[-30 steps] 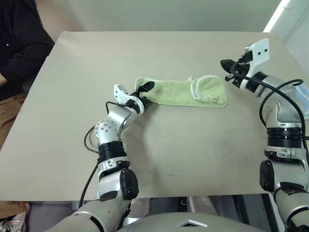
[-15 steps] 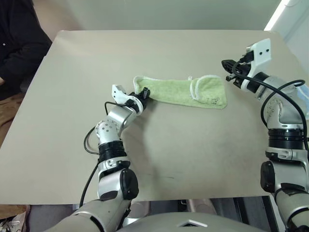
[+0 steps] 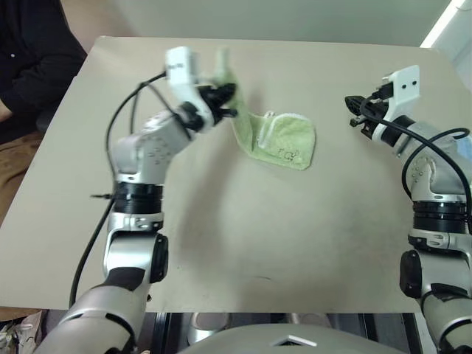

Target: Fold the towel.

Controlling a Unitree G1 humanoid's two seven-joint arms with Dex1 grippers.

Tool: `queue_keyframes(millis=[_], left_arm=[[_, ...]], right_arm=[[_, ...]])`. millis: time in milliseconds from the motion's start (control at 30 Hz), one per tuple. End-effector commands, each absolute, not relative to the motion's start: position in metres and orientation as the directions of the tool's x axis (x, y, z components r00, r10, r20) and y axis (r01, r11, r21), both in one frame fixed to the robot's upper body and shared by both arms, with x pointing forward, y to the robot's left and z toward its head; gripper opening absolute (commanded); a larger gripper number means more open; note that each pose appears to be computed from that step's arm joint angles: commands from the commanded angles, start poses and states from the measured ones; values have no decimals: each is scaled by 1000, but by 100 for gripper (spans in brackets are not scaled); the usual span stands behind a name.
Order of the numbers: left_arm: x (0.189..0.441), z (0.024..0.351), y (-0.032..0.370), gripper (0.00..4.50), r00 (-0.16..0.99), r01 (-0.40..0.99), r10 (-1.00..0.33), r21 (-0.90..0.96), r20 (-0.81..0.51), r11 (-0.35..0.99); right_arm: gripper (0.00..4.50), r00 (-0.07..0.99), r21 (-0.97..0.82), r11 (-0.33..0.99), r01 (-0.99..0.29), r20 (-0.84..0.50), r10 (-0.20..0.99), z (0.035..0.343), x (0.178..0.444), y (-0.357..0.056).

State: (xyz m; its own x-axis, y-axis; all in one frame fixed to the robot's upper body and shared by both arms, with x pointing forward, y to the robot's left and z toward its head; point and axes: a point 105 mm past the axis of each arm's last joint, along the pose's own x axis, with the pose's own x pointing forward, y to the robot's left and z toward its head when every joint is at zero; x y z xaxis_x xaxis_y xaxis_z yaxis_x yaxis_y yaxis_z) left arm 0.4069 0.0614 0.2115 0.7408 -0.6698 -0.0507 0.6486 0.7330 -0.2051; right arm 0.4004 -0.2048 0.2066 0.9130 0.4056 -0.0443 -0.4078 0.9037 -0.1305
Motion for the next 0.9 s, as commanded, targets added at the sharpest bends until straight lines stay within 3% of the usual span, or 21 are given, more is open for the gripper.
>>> queue_keyframes(millis=[33,200,333,467,800,900], left_arm=[[397,201,19,2,602,794,-785,5,-145,607],[390,174,-16,2,485,875,-825,171,-290,453],[390,167,-23,2,465,885,-825,203,-321,420],[385,163,-28,92,426,904,-839,200,-339,378],[371,173,-20,443,364,931,-889,92,-280,352],[366,195,-14,447,347,936,-921,6,-175,352]], right_arm=[[0,925,-141,918,-369,33,377,228,398,-212],[0,936,-138,930,-340,43,349,228,393,-219],[0,942,-137,936,-325,45,334,228,390,-222],[0,949,-134,944,-303,44,311,226,384,-229],[0,943,-130,937,-325,28,331,223,387,-221],[0,936,-127,930,-346,22,351,222,388,-216]])
